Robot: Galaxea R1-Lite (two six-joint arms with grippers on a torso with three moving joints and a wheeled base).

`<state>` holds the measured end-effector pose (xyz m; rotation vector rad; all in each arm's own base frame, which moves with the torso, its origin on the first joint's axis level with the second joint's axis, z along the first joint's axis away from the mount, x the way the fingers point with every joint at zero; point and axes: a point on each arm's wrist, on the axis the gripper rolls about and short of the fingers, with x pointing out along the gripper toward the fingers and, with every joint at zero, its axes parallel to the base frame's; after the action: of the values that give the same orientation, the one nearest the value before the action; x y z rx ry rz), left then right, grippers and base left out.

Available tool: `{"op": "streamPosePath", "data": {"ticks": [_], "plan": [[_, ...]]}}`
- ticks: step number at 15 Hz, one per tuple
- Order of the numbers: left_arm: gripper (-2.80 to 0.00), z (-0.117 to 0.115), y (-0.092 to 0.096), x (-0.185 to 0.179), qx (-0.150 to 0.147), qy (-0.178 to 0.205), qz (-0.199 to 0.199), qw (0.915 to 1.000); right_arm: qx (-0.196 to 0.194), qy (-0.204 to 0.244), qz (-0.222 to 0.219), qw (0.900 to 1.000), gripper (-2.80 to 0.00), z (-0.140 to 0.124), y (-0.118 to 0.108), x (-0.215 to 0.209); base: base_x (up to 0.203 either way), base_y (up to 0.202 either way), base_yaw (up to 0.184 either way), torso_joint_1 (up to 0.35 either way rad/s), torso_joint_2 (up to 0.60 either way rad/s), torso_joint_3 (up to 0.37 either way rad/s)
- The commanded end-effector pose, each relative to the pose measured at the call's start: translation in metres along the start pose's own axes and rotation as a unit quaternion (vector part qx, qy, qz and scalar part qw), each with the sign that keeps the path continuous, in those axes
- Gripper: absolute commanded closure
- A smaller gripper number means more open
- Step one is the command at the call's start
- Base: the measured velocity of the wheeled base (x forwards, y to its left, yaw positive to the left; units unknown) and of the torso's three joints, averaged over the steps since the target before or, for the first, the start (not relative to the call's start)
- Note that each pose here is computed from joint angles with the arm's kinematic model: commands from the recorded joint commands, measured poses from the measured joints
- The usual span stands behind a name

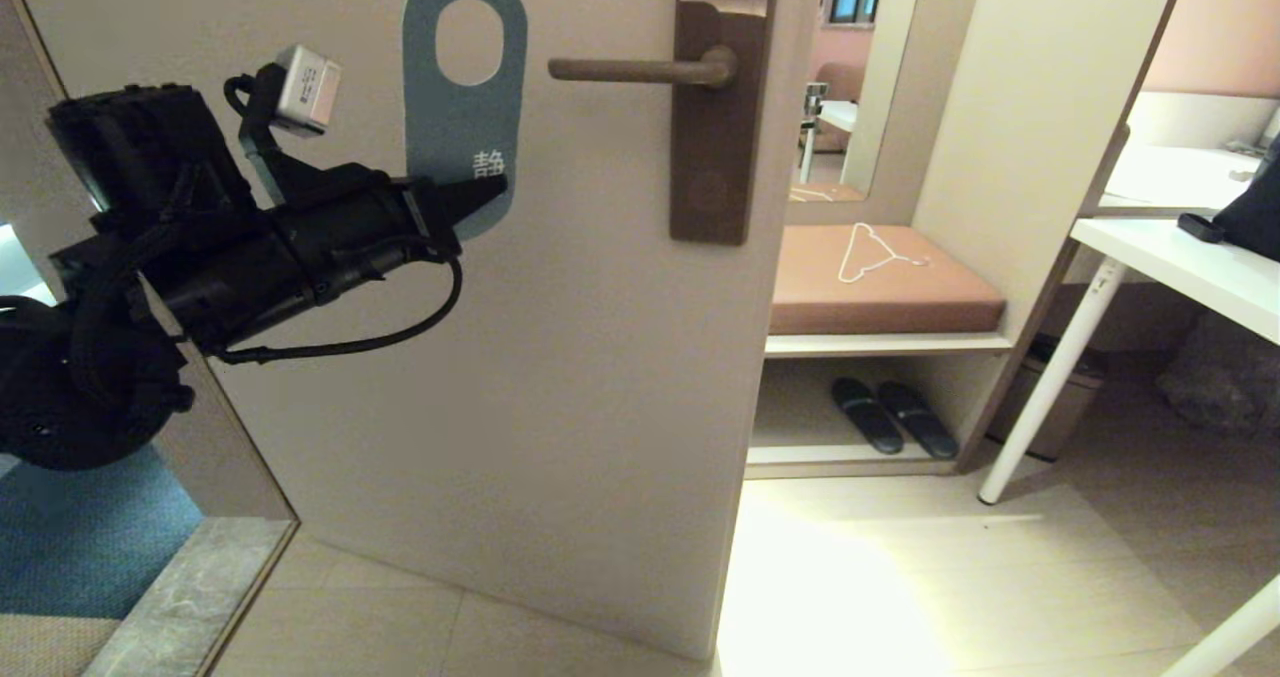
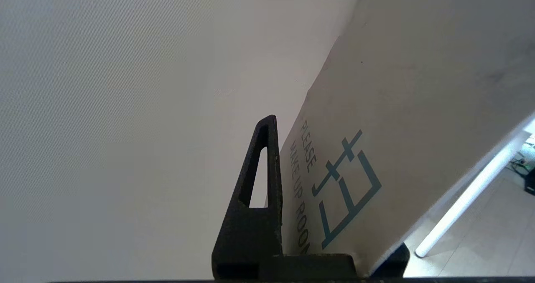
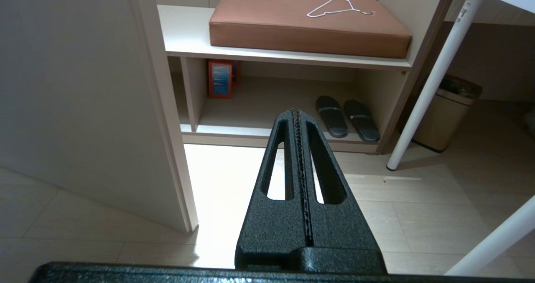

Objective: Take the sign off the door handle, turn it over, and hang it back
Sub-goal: Hang the sign back with the other side facing out

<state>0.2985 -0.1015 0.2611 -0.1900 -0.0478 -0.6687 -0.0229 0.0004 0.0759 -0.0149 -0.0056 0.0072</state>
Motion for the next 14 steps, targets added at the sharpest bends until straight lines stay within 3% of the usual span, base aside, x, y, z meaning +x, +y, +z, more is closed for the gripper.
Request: {"op": "streamPosePath", "data": {"ticks": [1, 7, 14], "plan": [[0.0, -0.007, 0.009, 0.009, -0.003, 0.007, 0.008, 0.9999, 0.0, 0.0, 0.0, 1.0, 0.0, 0.0, 0.0, 0.0, 0.0, 0.0, 0.0, 0.0, 0.0, 0.0], [0.0, -0.004, 0.019, 0.026, 0.002, 0.002, 0.042, 0.9991, 0.0, 0.0, 0.0, 1.0, 0.0, 0.0, 0.0, 0.0, 0.0, 0.0, 0.0, 0.0, 0.0, 0.0], [0.0, 0.004, 0.025, 0.044, 0.008, 0.003, 0.044, 0.999, 0.0, 0.0, 0.0, 1.0, 0.0, 0.0, 0.0, 0.0, 0.0, 0.0, 0.0, 0.0, 0.0, 0.0]]}}
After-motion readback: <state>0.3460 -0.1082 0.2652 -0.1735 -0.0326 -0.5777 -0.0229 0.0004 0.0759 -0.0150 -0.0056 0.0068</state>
